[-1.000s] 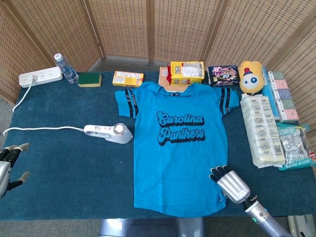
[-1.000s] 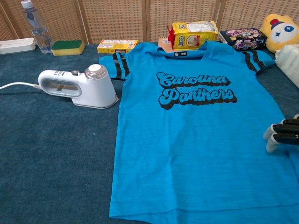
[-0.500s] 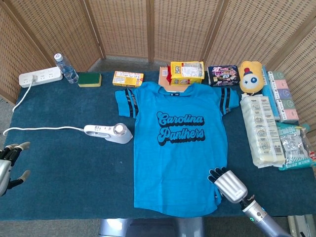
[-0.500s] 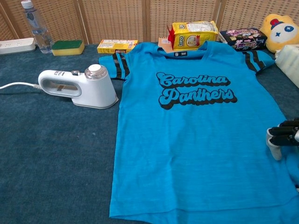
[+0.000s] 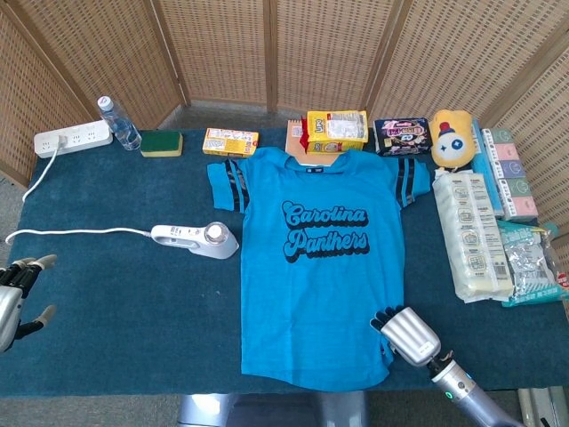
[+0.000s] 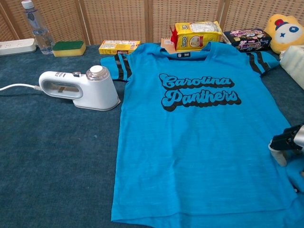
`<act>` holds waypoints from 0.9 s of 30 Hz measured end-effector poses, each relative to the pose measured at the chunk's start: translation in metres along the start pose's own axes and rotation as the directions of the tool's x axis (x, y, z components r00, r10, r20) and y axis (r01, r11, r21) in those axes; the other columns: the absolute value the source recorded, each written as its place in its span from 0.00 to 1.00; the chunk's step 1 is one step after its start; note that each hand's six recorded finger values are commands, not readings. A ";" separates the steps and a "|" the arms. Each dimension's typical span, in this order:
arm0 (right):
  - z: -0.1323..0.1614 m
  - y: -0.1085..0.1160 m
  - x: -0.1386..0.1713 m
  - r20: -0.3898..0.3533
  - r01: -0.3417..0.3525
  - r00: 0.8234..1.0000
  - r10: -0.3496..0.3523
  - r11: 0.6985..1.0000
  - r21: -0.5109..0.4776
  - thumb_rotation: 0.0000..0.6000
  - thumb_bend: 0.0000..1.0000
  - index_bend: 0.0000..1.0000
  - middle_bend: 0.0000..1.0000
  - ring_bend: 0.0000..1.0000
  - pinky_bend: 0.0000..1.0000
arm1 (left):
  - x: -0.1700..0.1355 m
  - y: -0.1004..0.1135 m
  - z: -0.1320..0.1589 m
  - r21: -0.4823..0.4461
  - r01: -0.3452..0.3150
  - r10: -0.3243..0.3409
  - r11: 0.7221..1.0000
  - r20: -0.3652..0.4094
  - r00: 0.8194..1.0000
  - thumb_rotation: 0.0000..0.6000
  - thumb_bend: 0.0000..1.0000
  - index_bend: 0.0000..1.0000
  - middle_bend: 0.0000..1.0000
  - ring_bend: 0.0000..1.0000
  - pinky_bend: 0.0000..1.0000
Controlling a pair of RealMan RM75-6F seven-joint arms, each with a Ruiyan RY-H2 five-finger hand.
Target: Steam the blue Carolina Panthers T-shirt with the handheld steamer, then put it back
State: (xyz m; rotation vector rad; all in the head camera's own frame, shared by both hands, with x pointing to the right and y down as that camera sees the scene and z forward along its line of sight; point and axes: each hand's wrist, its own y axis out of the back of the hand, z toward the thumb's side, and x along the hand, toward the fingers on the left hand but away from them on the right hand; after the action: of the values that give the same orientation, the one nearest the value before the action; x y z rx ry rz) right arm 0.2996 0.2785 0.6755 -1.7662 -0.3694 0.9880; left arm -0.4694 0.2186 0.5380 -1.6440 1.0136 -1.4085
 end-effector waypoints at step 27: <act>-0.004 0.007 -0.002 0.013 0.013 1.000 -0.013 0.999 -0.043 1.00 0.49 0.68 0.63 0.66 0.79 | 0.090 -0.016 0.052 0.104 0.158 -0.172 0.982 0.144 0.974 1.00 0.25 0.00 0.19 0.12 0.23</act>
State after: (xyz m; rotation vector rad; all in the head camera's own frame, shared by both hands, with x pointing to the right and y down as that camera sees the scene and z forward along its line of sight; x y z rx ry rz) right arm 0.3003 0.2715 0.6703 -1.7953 -0.4127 0.9889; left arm -0.4083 0.1456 0.5826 -1.7707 0.7283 -1.3904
